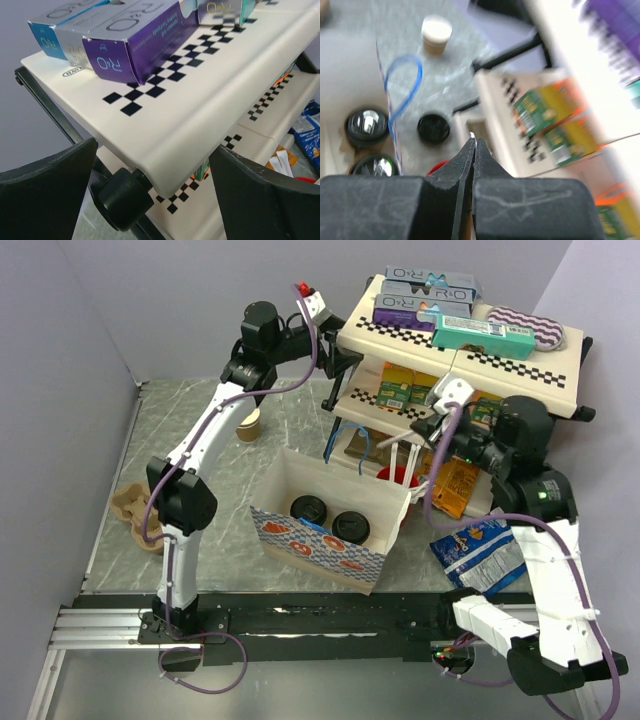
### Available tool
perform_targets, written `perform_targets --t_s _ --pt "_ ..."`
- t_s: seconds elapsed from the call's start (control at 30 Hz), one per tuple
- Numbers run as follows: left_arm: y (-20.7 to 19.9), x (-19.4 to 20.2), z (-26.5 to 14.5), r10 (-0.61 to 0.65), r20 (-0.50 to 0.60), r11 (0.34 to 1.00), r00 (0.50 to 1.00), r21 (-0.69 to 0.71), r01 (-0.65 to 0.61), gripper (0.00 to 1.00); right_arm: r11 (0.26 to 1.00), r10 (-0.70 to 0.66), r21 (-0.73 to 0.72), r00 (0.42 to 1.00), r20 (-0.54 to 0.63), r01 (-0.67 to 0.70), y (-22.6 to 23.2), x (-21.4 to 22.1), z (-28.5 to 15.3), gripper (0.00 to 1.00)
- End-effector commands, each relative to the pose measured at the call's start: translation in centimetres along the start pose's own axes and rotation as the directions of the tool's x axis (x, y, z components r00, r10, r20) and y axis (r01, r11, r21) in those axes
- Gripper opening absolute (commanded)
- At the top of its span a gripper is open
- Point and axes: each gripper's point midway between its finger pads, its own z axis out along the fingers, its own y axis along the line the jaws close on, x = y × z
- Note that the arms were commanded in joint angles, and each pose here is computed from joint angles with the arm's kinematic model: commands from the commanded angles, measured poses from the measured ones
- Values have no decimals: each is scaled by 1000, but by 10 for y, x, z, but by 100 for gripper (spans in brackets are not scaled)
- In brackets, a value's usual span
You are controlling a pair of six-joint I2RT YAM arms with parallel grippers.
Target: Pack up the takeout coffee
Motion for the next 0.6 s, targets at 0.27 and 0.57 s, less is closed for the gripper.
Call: perform_targets --t_s 0.27,0.57 --pt "-55 -89 -67 90 15 996 996 -17 -90 99 994 65 53 905 421 -96 -1 -143 -70 0" --pt "-73 -108 -128 133 -72 978 989 -153 -143 99 972 192 -206 878 438 -110 39 -164 -77 0"
